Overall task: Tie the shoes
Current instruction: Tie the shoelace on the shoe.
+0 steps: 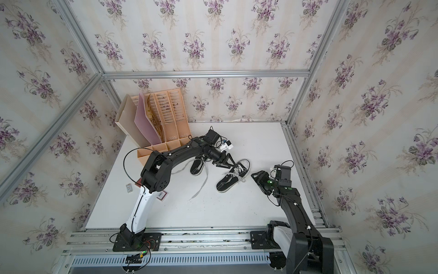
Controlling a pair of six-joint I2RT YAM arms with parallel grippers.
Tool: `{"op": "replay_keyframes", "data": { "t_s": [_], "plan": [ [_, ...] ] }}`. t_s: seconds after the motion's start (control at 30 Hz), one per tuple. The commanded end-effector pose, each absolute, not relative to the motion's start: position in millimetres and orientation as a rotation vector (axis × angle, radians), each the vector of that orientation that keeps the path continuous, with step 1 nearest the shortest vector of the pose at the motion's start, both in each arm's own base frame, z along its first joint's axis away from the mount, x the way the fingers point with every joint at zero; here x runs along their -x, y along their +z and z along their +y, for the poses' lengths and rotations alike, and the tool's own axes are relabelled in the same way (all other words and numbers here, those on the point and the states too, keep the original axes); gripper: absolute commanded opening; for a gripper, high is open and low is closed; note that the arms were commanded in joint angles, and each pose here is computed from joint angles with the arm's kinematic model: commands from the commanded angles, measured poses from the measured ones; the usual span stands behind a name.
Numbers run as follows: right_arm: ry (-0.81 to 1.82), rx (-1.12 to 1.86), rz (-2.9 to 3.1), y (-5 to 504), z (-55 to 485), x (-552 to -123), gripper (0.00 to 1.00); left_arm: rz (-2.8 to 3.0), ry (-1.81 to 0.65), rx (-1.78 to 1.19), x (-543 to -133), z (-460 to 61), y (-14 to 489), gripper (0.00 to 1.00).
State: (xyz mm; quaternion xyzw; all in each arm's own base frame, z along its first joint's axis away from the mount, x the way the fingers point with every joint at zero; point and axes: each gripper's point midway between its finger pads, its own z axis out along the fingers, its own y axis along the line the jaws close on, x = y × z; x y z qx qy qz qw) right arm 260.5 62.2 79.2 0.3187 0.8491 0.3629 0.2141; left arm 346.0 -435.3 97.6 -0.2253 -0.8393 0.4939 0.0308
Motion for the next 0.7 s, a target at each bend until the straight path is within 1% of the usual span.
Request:
{"op": "replay_keyframes", "data": {
  "t_s": [0.0, 0.3, 0.57, 0.67],
  "plan": [
    [1.131, -0.930, 2.273, 92, 67, -270, 0.64, -2.555, 1.508, 0.710, -339, -436, 97, 0.62],
    [1.080, -0.952, 2.320, 82, 63, -268, 0.64, -2.533, 1.481, 0.705, -336, -444, 89, 0.60],
    [1.109, -0.972, 2.332, 73, 67, -265, 0.64, -2.526, 1.482, 0.695, -338, -456, 79, 0.56],
    [1.124, -0.971, 2.344, 69, 69, -264, 0.64, -2.535, 1.468, 0.689, -340, -457, 74, 0.50]
  ]
}}
